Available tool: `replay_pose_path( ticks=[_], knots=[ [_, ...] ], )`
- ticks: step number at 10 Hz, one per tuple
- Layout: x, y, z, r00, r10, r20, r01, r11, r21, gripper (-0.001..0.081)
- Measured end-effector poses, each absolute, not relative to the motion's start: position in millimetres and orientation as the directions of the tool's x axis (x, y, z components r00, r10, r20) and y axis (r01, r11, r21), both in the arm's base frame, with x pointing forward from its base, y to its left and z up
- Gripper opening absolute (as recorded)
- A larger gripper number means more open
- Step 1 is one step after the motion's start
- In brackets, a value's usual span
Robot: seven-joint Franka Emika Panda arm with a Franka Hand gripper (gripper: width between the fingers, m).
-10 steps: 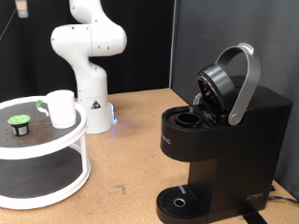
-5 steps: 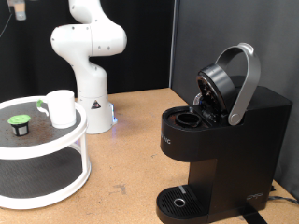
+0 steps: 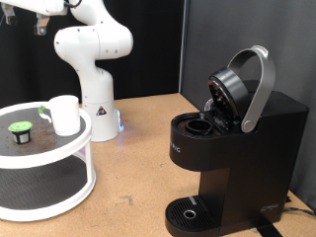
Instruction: Make a cup of coffee with the keurig machine
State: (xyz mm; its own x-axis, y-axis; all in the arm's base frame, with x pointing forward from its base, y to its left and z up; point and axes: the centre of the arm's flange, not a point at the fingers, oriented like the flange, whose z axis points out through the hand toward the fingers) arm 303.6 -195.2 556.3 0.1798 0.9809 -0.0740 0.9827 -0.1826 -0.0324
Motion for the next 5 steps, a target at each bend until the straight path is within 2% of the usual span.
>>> replay_pose_path(
  ticks=[2, 5],
  knots=[
    [301, -197, 554, 0.109, 0.994, 0.003, 0.994, -0.109, -0.019, 0.0807],
    [298, -213, 539, -0.145, 0.983, 0.111, 0.989, 0.147, -0.009, 0.0807]
  ],
)
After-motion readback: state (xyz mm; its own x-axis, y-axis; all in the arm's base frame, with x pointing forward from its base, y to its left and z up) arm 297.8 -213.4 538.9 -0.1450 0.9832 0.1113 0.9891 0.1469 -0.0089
